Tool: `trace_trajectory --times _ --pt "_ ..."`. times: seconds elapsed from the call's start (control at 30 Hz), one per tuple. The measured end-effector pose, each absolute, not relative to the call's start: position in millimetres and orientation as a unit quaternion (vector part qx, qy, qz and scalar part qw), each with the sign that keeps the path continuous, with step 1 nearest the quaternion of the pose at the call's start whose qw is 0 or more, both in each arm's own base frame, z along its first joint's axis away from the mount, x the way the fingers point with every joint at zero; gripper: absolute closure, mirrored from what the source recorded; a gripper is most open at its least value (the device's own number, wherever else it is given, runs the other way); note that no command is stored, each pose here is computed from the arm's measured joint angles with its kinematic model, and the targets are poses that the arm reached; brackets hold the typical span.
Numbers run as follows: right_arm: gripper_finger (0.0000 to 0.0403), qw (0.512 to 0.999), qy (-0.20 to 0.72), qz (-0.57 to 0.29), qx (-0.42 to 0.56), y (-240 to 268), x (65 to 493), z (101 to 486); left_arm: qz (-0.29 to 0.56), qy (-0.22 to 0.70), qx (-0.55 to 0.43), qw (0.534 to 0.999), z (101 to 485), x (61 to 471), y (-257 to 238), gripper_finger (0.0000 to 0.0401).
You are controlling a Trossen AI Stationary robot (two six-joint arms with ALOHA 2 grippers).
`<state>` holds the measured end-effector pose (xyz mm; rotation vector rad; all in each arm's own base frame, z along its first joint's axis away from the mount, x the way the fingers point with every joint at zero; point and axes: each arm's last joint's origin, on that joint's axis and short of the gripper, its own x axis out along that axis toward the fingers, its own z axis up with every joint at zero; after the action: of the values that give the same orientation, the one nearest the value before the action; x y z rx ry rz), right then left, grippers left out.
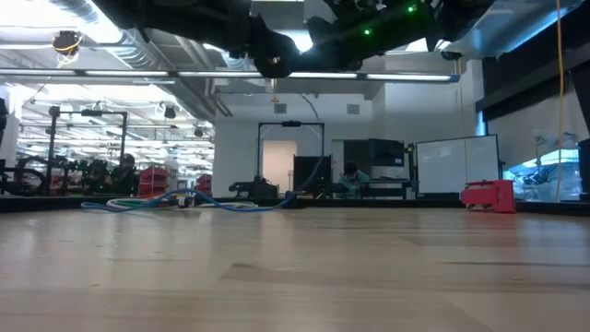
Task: Coil cords
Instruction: Coil the blue wire onto the black spool
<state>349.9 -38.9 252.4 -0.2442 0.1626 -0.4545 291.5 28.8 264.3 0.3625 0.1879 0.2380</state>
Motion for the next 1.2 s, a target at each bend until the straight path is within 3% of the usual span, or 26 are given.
trace_trajectory --times 0.27,0.4,0.6,1.2 --pt "0.0398 0.965 0.071 -0.226 -0.110 -38.9 350.2 254.0 0.097 0.143 0.192 0.966 254.8 289.8 21.5 0.0276" --pt "0.0398 0.965 0.070 -0.226 -0.110 -38.9 350.1 254.2 0.074 0.180 0.207 0.959 248.4 287.2 11.8 0.0249" --pt "0.0398 0.965 0.069 -0.226 -0.110 -38.9 350.2 254.5 0.140 0.226 0.222 0.938 247.9 277.3 4.0 0.0244" --pt "0.0398 0.966 0.067 -0.223 -0.110 -38.6 350.2 255.2 0.157 0.100 0.125 0.975 245.5 305.7 23.4 0.0265"
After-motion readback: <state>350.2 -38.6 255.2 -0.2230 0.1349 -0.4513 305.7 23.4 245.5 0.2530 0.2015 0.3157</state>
